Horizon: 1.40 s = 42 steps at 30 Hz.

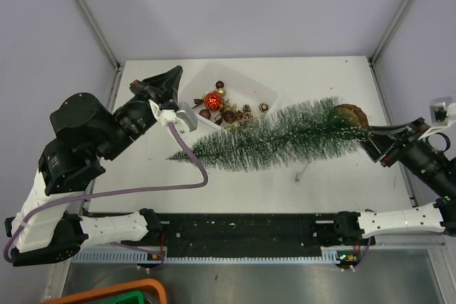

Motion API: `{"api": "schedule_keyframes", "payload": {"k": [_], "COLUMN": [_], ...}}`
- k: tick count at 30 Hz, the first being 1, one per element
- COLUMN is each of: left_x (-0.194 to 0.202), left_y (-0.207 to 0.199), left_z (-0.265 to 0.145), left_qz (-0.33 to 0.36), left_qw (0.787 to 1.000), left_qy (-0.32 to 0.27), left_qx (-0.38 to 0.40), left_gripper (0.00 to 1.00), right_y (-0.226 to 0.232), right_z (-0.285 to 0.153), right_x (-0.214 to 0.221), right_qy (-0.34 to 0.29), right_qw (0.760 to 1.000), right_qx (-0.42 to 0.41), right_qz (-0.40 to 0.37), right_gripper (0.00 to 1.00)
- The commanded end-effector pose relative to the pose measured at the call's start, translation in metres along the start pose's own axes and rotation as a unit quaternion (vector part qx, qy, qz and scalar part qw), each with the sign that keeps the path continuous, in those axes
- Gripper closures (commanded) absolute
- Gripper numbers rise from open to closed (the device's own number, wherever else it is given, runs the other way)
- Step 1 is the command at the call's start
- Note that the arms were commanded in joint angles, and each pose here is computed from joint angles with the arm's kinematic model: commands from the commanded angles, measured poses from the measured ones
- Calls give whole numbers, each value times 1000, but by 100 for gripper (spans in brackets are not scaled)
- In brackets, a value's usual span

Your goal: Decorate the small christmas tree

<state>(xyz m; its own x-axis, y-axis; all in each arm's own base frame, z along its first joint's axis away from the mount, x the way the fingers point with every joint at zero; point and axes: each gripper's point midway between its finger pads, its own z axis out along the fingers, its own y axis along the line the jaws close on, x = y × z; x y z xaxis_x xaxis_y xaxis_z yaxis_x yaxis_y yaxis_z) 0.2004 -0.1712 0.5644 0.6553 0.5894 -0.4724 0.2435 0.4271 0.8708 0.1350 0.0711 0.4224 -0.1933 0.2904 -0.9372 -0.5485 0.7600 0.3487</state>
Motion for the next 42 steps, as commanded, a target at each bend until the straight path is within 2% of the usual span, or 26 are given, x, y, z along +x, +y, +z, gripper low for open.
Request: {"api": "schedule_keyframes", "payload": {"k": [1, 5, 10, 15, 17, 21, 26, 34, 42], "left_x": [-4, -9, -16, -14, -14, -11, -9, -19, -4], "left_y": [-14, -41, -50, -37, -31, -32, -31, 1, -31], "left_z": [-9, -10, -9, -6, -7, -9, -14, -27, -30], "left_qz": [-94, -159, -189, -220, -235, -242, -262, -289, -261], "left_qw": [995, 983, 976, 973, 971, 969, 965, 956, 965], "left_qy": [-8, -5, -16, -17, -18, -17, -24, -47, -27], "left_qx": [33, 91, 111, 65, 47, 39, 23, -17, 21], "left_gripper": [100, 100, 100, 100, 97, 92, 92, 92, 96], "right_y": [0, -7, -13, -8, -4, 1, 0, -14, -2], "right_z": [-10, -17, -23, -19, -17, -14, -8, -5, 0], "right_x": [-13, -23, -34, -35, -39, -51, -54, -47, -49], "right_qy": [-11, -32, -69, -79, -82, -101, -111, -114, -117], "right_qw": [998, 993, 982, 977, 975, 967, 956, 946, 935], "right_qx": [-28, -39, -59, -65, -70, -78, -61, -31, -31], "right_qz": [61, 106, 168, 187, 194, 221, 266, 301, 332], "right_gripper": [100, 100, 100, 100, 100, 100, 100, 100, 100]}}
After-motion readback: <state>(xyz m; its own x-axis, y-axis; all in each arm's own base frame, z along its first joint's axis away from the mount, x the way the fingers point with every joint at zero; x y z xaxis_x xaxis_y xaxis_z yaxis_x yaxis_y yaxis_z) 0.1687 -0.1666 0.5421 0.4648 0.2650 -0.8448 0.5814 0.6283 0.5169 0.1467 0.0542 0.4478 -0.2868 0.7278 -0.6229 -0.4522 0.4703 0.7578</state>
